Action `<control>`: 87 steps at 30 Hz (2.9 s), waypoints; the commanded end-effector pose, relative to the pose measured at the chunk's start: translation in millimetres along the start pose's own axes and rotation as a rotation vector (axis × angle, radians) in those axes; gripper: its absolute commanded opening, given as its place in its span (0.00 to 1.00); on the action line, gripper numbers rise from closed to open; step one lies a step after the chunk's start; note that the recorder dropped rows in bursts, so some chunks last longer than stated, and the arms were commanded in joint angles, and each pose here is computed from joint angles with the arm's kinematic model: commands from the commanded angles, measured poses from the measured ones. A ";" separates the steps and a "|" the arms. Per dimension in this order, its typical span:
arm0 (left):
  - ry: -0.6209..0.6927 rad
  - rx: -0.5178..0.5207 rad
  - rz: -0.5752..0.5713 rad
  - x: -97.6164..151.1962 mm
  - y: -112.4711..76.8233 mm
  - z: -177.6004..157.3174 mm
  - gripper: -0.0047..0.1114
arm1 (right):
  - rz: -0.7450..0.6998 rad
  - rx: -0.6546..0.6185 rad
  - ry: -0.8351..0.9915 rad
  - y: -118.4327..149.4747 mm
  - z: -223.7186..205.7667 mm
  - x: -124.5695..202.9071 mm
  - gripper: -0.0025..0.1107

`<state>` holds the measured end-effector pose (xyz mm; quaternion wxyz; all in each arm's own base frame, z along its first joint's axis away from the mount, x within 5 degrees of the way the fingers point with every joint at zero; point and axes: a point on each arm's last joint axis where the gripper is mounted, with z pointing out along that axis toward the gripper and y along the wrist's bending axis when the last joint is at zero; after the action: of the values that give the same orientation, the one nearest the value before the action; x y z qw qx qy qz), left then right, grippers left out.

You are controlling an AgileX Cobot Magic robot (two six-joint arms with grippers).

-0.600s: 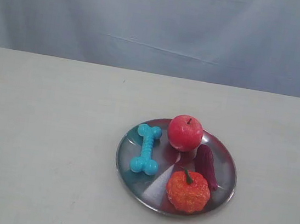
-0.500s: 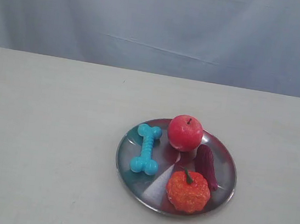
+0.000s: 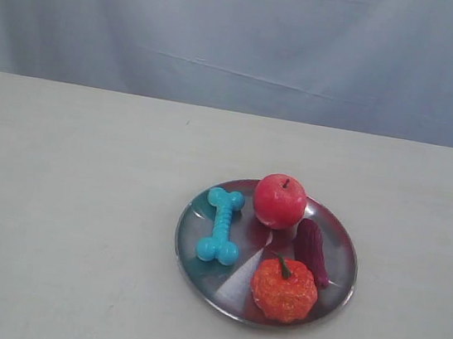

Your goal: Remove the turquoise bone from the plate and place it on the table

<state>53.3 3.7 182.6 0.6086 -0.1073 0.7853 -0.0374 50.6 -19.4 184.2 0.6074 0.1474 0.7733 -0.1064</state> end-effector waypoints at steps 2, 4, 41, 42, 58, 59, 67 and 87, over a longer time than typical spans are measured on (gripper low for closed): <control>-0.003 0.007 -0.007 0.4 -0.3 0.2 0.04 | -0.041 0.001 -0.225 0.3 -2.4 -19.5 0.02; -0.003 0.007 -0.007 0.4 -0.3 0.2 0.04 | -0.041 -0.003 -0.317 0.9 -4.7 -27.6 0.02; -0.003 0.007 -0.007 0.4 -0.3 0.2 0.04 | 0.533 -0.182 -0.357 9.9 6.8 -167.6 0.02; -0.003 0.007 -0.007 0.4 -0.3 0.2 0.04 | 0.514 -0.193 -0.293 14.6 19.0 -174.7 0.02; -0.003 0.007 -0.007 0.4 -0.3 0.2 0.04 | -0.140 -0.392 0.562 212.8 193.2 -207.6 0.02; -0.003 0.007 -0.007 0.4 -0.3 0.2 0.04 | -0.164 -0.420 0.592 221.9 202.5 -205.8 0.02; -0.003 0.007 -0.007 0.4 -0.3 0.2 0.04 | -0.244 -0.384 0.946 256.8 273.6 -142.0 0.02; -0.003 0.007 -0.007 0.4 -0.3 0.2 0.04 | -0.221 -0.268 1.049 259.9 340.6 -46.4 0.49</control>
<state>53.3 3.7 182.6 0.6086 -0.1073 0.7853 -0.0374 457.6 105.8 152.8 0.1217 0.0111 0.9921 0.0270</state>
